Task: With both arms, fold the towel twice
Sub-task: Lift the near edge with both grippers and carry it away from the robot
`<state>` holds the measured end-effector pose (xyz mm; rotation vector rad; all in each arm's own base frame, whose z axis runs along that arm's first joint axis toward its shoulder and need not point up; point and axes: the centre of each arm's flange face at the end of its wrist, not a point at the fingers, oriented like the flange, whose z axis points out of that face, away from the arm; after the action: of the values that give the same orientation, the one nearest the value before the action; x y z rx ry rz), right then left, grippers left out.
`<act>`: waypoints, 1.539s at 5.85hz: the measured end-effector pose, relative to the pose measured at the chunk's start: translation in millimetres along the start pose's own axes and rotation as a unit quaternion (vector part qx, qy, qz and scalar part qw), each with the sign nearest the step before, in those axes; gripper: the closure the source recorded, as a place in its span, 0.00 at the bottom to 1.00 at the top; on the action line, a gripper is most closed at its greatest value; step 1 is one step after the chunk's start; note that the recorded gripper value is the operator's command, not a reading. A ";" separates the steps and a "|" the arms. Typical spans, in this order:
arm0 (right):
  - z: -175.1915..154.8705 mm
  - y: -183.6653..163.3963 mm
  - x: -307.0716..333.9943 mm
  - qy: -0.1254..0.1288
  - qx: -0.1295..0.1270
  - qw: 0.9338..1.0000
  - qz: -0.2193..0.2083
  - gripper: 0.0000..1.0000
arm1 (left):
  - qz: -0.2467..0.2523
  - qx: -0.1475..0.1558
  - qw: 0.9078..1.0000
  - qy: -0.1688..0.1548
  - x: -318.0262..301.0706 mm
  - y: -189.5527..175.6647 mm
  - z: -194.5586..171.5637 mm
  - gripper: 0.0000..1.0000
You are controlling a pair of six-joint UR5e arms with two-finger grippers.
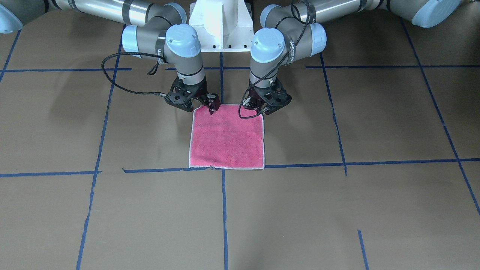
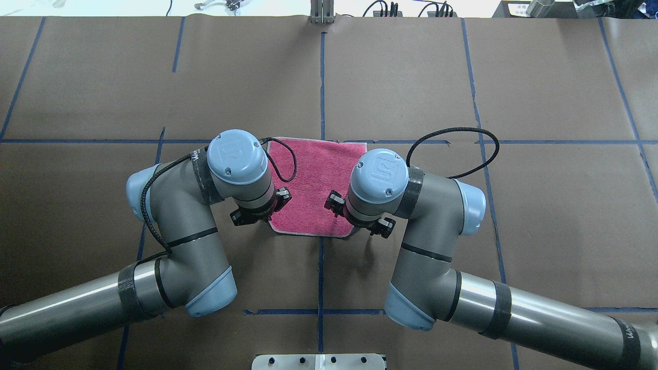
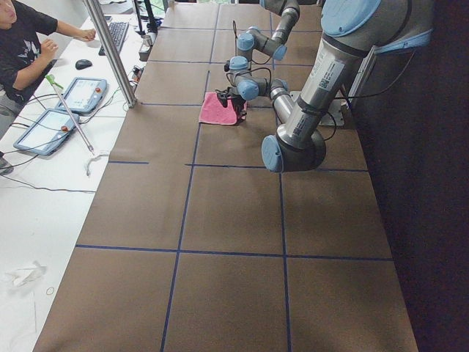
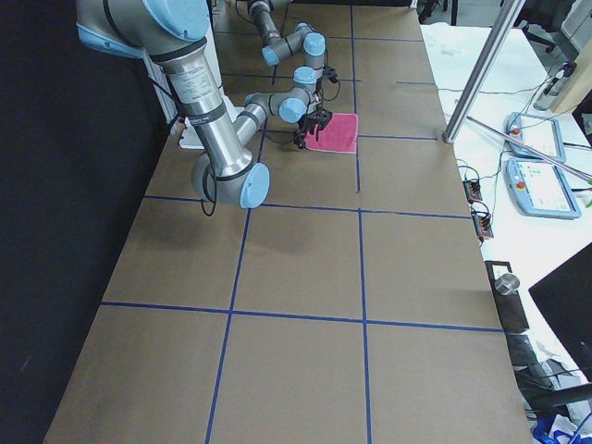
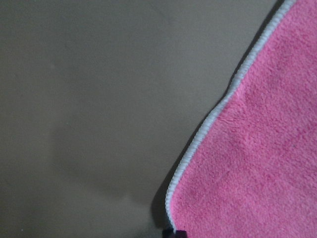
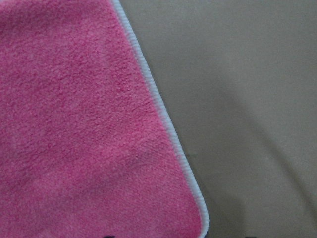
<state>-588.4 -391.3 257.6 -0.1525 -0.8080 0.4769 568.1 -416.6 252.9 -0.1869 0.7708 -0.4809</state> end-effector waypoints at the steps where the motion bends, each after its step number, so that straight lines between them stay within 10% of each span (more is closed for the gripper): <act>1: -0.4 -0.3 -0.1 0.000 0.000 1.000 0.000 0.73 | 0.000 0.000 1.000 0.000 0.0 -0.2 -0.1 1.00; 3: -0.3 -0.2 0.4 0.000 -0.002 1.000 -0.002 0.95 | 0.000 0.000 1.000 0.000 -0.4 -0.7 0.2 1.00; 9: -7.0 -0.2 0.0 -0.004 -0.010 1.000 -0.001 1.00 | -0.001 0.001 1.000 0.008 2.0 -3.6 -8.6 1.00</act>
<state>-583.2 -391.1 252.9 -0.1690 -0.8211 0.4679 562.0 -420.6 246.8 -0.1833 0.7853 -0.4858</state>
